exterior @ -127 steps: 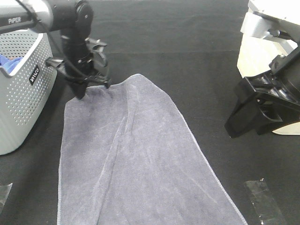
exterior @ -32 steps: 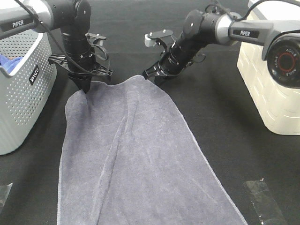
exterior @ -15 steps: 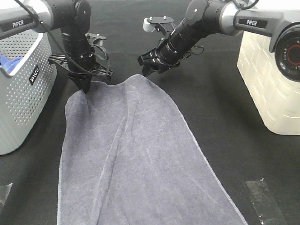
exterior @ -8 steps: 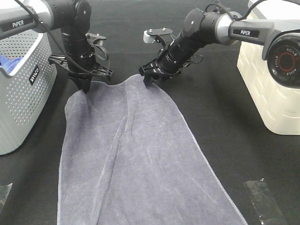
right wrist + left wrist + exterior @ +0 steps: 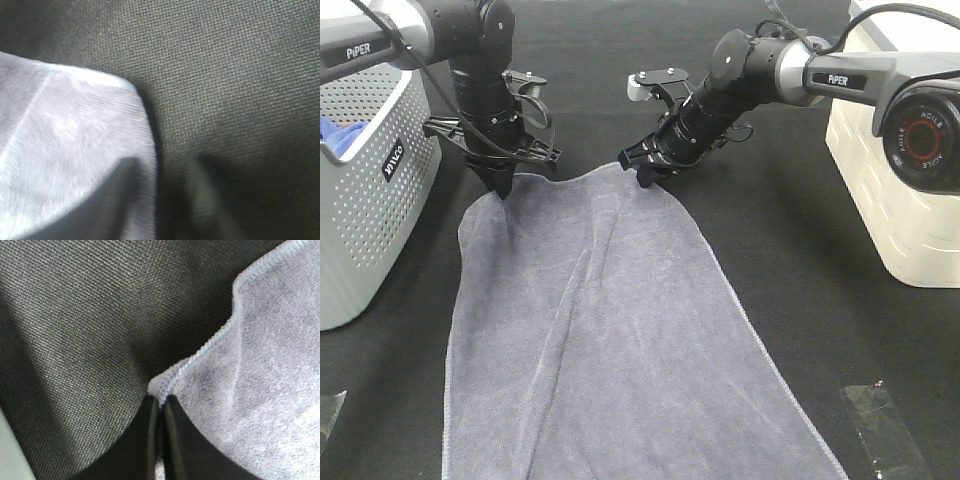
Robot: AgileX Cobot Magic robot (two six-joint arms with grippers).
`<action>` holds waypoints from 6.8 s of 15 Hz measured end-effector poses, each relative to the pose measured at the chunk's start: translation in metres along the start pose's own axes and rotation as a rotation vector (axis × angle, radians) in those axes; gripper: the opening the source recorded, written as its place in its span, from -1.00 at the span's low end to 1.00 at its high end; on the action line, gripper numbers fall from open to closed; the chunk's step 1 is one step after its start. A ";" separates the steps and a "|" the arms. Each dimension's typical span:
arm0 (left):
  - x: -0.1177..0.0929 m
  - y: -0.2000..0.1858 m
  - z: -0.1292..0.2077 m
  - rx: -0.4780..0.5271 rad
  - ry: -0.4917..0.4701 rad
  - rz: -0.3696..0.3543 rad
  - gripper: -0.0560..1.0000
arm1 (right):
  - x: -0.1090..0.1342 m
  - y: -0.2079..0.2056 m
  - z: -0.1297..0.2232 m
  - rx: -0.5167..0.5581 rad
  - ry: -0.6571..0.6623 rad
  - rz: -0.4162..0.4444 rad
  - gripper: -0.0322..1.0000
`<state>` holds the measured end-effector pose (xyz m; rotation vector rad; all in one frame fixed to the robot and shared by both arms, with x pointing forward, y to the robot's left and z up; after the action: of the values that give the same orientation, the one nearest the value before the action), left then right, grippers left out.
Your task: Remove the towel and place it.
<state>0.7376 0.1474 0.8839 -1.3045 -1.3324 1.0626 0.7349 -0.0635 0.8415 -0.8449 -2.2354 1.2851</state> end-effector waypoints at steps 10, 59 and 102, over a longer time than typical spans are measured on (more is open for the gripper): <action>-0.002 -0.011 -0.007 -0.039 -0.008 0.022 -0.87 | -0.017 -0.047 -0.007 0.075 0.035 0.143 -0.94; 0.027 -0.195 -0.026 -0.483 -0.041 0.013 0.50 | -0.040 -0.268 -0.036 -0.118 0.107 0.343 0.65; 0.135 -0.227 0.436 -0.766 0.192 0.256 0.50 | 0.211 -0.397 0.349 -0.408 0.086 0.400 0.65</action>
<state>0.2738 0.2861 1.0427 -2.1262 -1.5094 0.5616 0.2483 -0.2870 1.0334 -1.5294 -2.3726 0.9270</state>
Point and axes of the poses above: a point on each arm's last joint axis where the gripper is mounted, y pointing out along that axis toward the gripper, x along the wrist's bending axis when the last joint is at zero, z = x × y, the point moved 2 cm from there along y, pointing out along that axis toward the gripper, and after that the axes turned 11 degrees about -y, right-handed, at the moved point
